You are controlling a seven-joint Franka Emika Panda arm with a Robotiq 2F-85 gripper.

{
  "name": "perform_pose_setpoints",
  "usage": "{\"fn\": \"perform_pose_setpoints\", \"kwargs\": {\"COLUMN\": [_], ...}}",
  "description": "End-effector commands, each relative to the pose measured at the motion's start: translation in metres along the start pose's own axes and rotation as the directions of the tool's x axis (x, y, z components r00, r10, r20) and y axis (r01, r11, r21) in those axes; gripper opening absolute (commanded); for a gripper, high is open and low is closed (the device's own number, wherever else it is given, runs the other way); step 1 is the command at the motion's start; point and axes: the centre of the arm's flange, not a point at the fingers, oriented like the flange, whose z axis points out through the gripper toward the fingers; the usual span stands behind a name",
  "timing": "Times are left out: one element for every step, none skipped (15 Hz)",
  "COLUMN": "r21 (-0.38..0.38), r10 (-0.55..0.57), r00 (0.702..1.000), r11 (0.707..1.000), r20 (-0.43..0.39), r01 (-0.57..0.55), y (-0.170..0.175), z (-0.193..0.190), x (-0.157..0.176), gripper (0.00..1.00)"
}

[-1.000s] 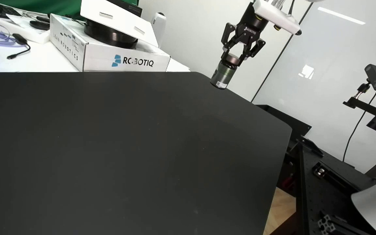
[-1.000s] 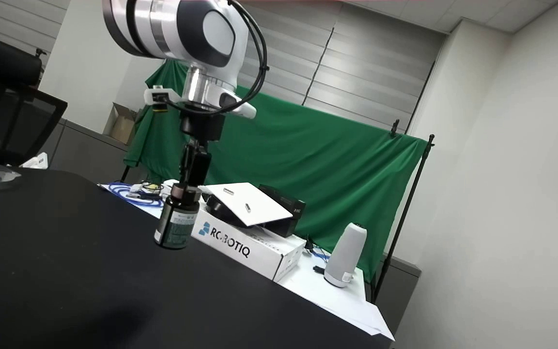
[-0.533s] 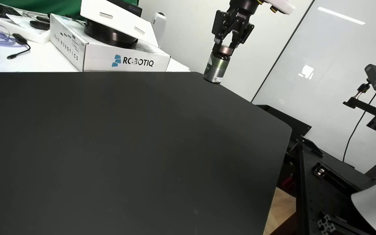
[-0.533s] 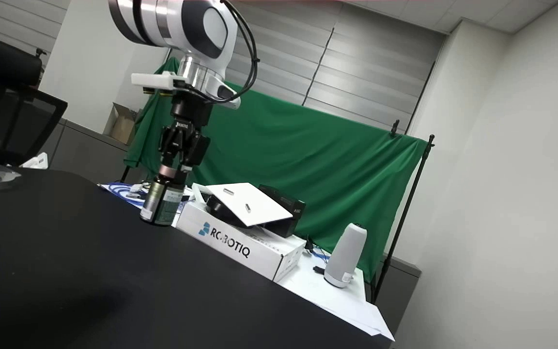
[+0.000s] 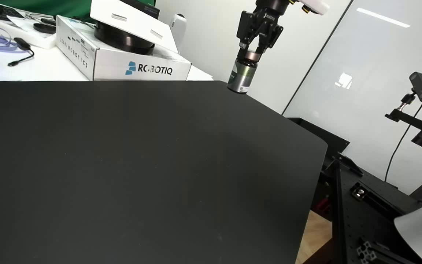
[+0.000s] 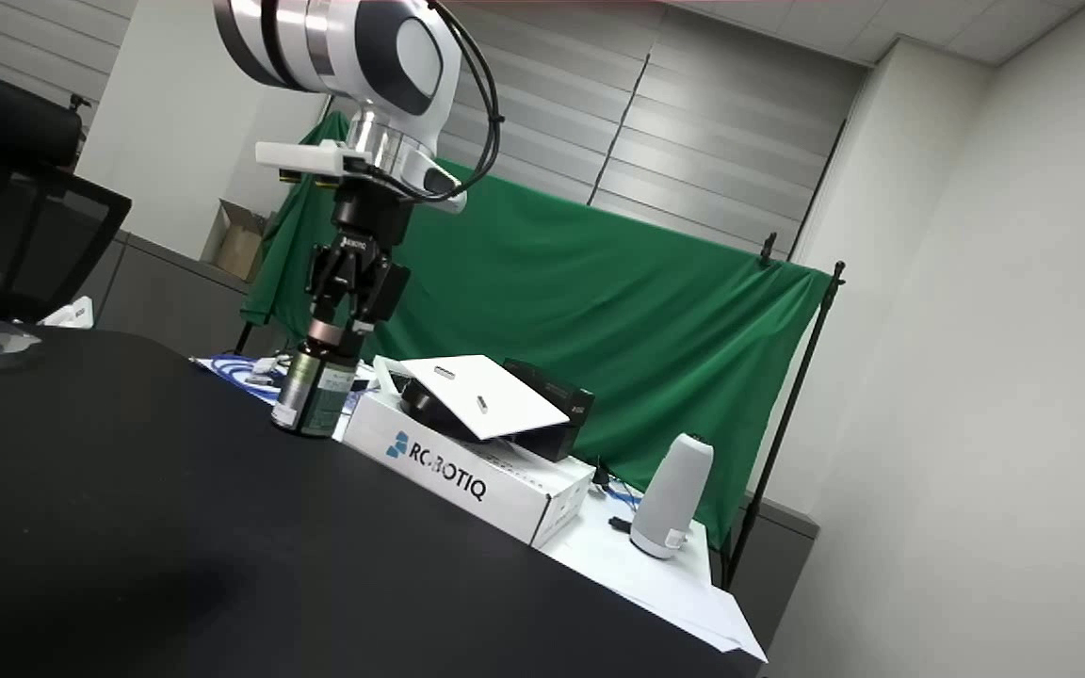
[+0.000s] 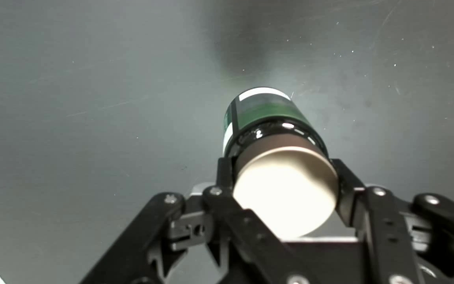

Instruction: Move the bottle to the back of the table then move it to the left and set it on top of the silver object

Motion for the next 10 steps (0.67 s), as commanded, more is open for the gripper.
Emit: {"fn": "perform_pose_setpoints", "kwargs": {"r21": [-0.011, -0.003, -0.008, -0.014, -0.011, -0.016, -0.019, -0.019, -0.021, -0.024], "r10": [0.001, -0.027, -0.035, -0.055, -0.081, -0.092, -0.111, -0.127, -0.143, -0.158], "r00": [1.0, 0.999, 0.999, 0.998, 0.996, 0.995, 0.993, 0.991, 0.989, 0.987], "r11": [1.0, 1.0, 0.999, 0.998, 0.997, 0.996, 0.994, 0.992, 0.99, 0.987], "r20": [-0.013, -0.018, -0.025, -0.026, -0.033, -0.032, -0.031, -0.032, -0.029, -0.029], "r01": [-0.001, 0.027, 0.035, 0.054, 0.081, 0.091, 0.11, 0.127, 0.142, 0.158], "y": [-0.004, -0.013, -0.02, -0.031, -0.042, -0.053, -0.066, -0.078, -0.09, -0.101], "z": [0.0, 0.0, 0.001, 0.005, 0.008, 0.011, 0.015, 0.018, 0.022, 0.026], "x": [0.006, 0.015, 0.023, 0.034, 0.044, 0.052, 0.062, 0.07, 0.08, 0.09], "gripper": [0.36, 0.36, 0.36, 0.36, 0.36, 0.36, 0.36, 0.36, 0.36, 0.36]}}
